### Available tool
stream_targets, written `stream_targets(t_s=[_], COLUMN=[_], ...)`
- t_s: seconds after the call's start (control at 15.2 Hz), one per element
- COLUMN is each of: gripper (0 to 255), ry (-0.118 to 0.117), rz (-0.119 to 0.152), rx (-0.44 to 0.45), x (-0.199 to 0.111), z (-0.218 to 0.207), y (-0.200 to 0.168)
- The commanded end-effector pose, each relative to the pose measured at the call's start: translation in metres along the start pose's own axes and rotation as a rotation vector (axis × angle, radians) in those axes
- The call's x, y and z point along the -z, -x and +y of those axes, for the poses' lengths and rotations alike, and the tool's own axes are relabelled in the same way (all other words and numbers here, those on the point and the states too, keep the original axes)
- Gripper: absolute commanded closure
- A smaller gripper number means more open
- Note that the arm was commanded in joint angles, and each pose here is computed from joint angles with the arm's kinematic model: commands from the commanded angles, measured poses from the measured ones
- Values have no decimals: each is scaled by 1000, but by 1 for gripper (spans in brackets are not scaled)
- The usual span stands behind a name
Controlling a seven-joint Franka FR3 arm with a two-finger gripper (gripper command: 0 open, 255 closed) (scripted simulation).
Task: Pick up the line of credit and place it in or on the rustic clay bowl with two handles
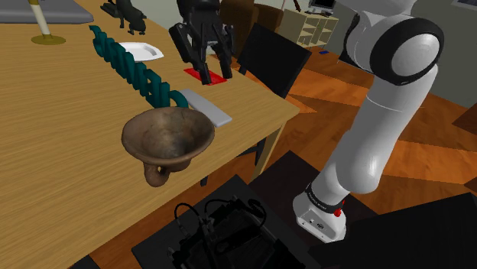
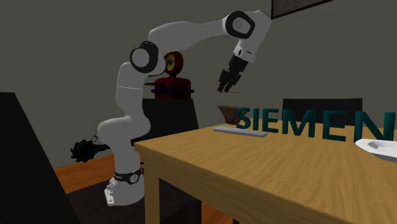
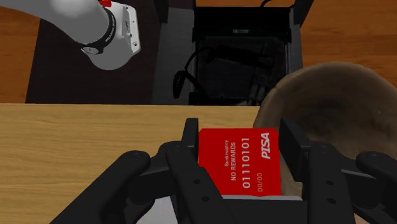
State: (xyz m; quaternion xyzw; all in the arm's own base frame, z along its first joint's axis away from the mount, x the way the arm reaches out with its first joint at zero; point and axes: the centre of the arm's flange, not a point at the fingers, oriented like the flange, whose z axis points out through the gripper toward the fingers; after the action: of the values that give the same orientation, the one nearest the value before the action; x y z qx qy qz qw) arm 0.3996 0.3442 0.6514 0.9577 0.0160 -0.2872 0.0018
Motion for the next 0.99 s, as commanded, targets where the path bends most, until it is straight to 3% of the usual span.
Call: stream_targets(t_s=[0.0, 0.4, 0.92], gripper=[255, 255, 255], ry=[-1, -1, -1], rz=[0, 0, 0], rx=[-2, -2, -2], x=[-5, -22, -57], z=[-25, -105, -105], y=[9, 39, 15])
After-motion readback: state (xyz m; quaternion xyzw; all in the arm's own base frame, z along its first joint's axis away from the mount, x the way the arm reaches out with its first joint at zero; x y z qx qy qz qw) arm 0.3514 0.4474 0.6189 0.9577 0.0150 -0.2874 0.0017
